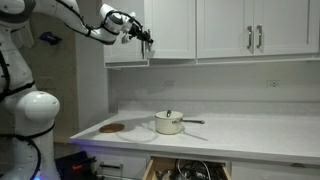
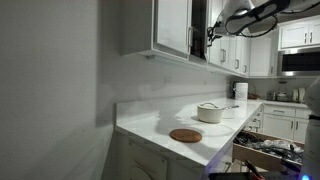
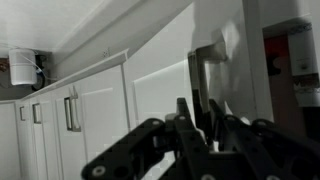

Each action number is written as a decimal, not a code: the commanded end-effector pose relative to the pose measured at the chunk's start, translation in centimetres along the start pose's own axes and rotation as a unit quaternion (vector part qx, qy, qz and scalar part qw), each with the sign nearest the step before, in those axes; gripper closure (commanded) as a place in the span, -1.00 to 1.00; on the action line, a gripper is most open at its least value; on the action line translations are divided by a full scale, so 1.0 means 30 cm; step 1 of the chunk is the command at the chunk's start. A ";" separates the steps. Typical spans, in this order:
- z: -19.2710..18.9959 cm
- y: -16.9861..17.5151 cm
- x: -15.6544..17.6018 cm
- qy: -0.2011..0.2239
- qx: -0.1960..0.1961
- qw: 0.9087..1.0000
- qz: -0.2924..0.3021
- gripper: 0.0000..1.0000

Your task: Open the right door on the first upper cabinet

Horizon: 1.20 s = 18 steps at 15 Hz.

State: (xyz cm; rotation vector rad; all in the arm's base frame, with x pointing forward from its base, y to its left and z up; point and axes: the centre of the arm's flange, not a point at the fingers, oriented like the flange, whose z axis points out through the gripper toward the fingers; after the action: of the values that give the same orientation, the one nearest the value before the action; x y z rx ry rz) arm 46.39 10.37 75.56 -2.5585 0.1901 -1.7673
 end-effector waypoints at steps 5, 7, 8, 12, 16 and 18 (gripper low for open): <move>0.031 0.278 -0.070 -0.092 -0.004 0.995 0.048 0.88; 0.019 0.347 -0.064 -0.107 0.019 0.993 0.047 0.88; 0.017 0.384 -0.057 -0.117 0.038 0.992 0.041 0.88; 0.030 0.564 -0.056 -0.149 0.110 0.983 0.010 0.88; 0.048 0.737 -0.042 -0.156 0.165 0.974 -0.008 0.88; 0.061 0.779 -0.022 -0.163 0.180 0.970 -0.012 0.88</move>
State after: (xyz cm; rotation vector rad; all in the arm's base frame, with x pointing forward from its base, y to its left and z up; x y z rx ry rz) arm 44.04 -10.57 74.42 -2.4583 -0.0713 -1.3670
